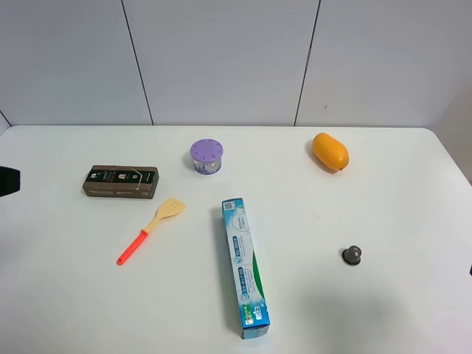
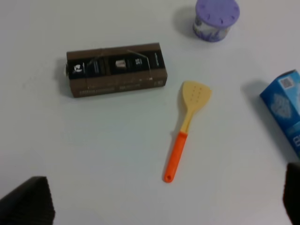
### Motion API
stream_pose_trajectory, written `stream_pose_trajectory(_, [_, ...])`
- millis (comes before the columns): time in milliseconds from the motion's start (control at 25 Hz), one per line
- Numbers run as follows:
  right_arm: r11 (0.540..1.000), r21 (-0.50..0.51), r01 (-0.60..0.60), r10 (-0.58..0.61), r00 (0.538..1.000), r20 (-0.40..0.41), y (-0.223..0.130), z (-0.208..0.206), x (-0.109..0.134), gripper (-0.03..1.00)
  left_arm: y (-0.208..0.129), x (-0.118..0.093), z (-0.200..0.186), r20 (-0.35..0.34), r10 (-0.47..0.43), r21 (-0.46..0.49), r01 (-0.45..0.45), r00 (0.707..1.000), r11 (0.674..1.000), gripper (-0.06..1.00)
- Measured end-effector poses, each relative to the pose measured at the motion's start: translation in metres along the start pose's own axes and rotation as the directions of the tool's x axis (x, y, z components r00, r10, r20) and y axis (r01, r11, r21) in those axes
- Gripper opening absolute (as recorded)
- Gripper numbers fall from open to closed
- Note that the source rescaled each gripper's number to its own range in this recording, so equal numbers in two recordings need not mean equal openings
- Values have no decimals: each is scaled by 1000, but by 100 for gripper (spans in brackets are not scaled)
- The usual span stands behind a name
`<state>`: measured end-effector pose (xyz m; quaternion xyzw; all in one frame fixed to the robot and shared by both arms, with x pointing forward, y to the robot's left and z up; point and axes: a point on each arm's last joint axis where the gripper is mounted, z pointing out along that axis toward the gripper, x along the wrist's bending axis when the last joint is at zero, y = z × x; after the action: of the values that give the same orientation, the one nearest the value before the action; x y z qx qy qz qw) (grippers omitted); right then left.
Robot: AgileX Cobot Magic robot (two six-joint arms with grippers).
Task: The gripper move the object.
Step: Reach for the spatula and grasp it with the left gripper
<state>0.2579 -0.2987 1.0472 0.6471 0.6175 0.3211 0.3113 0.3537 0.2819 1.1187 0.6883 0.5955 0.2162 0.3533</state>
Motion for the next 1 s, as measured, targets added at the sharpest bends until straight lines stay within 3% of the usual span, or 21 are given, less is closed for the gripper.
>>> stream_pose_trajectory(240, [1000, 0, 0, 0, 1000, 0, 0, 0, 0, 100, 27, 14, 47, 0, 19, 103, -18, 1000, 995, 100])
stream_pose_trajectory(400, [1000, 0, 0, 0, 1000, 0, 0, 0, 0, 100, 41, 12, 79, 31, 45, 138, -49, 999, 989, 100])
stream_pose_trajectory(640, [1000, 0, 0, 0, 1000, 0, 0, 0, 0, 100, 53, -16, 116, 122, 97, 158, -116, 988, 981, 100])
stream_pose_trajectory(1000, [1000, 0, 0, 0, 1000, 0, 0, 0, 0, 100, 40, -65, 154, 255, 194, 214, -251, 947, 944, 100])
